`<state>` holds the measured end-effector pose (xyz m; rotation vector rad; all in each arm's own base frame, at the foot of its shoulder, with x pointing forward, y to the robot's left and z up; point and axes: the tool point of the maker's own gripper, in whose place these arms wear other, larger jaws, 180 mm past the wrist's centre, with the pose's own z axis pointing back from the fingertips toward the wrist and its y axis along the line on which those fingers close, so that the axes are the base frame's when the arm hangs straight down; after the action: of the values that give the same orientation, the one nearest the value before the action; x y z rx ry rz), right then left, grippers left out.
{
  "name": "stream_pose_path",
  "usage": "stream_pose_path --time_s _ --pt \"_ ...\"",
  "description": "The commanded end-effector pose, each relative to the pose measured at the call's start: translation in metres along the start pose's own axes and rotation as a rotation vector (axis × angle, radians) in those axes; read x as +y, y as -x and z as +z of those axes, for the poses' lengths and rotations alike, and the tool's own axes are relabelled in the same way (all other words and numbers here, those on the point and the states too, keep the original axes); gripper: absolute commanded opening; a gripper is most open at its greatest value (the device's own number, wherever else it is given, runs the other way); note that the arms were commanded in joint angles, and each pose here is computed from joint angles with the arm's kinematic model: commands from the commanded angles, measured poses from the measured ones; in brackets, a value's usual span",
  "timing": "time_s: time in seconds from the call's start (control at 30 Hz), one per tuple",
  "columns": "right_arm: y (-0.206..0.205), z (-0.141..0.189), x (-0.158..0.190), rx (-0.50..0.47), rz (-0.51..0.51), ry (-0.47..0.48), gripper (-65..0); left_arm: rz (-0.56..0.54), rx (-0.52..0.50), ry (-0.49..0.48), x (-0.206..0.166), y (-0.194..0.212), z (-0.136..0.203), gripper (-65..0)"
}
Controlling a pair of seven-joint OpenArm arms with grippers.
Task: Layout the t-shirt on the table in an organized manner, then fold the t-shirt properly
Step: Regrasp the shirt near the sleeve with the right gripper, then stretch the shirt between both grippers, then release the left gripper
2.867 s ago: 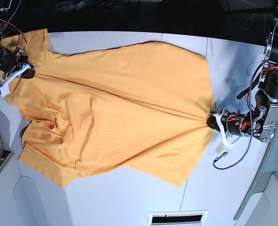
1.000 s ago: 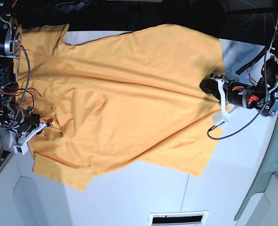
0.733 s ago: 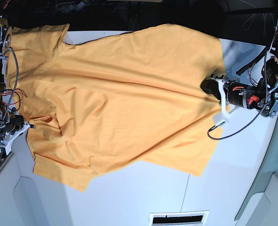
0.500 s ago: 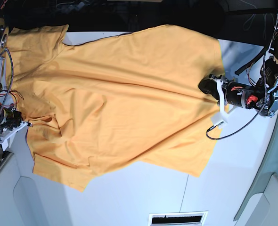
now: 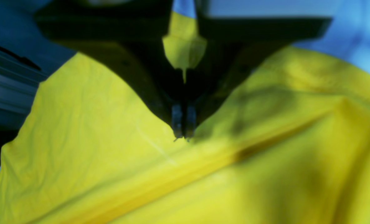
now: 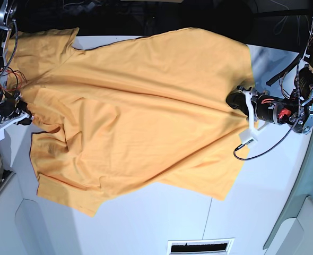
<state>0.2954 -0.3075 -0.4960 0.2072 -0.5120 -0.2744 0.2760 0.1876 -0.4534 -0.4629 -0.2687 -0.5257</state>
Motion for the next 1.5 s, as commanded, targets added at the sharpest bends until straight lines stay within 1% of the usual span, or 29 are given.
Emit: stream_pose_path --time_s 0.0,0.07,0.17,0.23,0.47,0.63,0.8,0.93,1.07,1.17,1.23,1.33,1.47 --pt "0.033 0.006 -0.021 0.123 0.025 0.066 -65.0 -0.016 -0.042 -0.012 0.006 -0.016 0.011 -65.0" --pt "0.050 0.011 -0.025 0.132 0.016 0.052 -65.0 -0.017 -0.040 -0.014 0.006 -0.016 0.011 -65.0" --pt "0.064 0.025 -0.029 0.101 -0.021 0.031 -65.0 -0.017 -0.039 -0.016 0.007 -0.015 0.012 -65.0" --pt "0.067 0.036 -0.032 0.080 -0.028 0.032 -65.0 -0.019 -0.043 -0.018 0.008 -0.018 0.013 -65.0" --pt "0.066 0.076 -0.052 0.068 -0.015 0.087 -65.0 -0.032 -0.052 -0.029 0.011 -0.029 0.019 -65.0" --pt "0.068 0.105 -0.070 0.030 -0.023 0.133 -65.0 -0.037 -0.045 -0.033 0.012 -0.030 0.020 -65.0" --pt "0.048 0.129 -0.065 -0.081 -0.056 0.095 -65.0 -0.032 -0.050 -0.025 0.011 -0.031 0.021 -65.0" --pt "0.024 0.141 -0.057 -0.150 -0.011 0.094 -65.0 -0.022 -0.075 -0.011 0.010 -0.037 0.024 -65.0" --pt "0.010 0.147 -0.046 -0.186 0.033 0.086 -65.0 -0.010 -0.100 -0.016 0.016 -0.043 0.037 -65.0" --pt "0.009 0.145 -0.042 -0.190 0.027 0.067 -65.0 0.006 -0.121 -0.026 0.024 -0.046 0.051 -65.0" --pt "0.015 0.138 -0.035 -0.160 0.043 0.051 -65.0 0.019 -0.129 -0.038 0.030 -0.046 0.059 -65.0" --pt "0.031 0.125 -0.018 -0.087 0.077 0.011 -65.0 0.031 -0.099 -0.046 0.035 -0.037 0.067 -65.0" --pt "0.045 0.112 -0.002 -0.026 0.134 -0.016 -65.0 0.069 -0.039 0.013 0.024 -0.016 0.065 -65.0"
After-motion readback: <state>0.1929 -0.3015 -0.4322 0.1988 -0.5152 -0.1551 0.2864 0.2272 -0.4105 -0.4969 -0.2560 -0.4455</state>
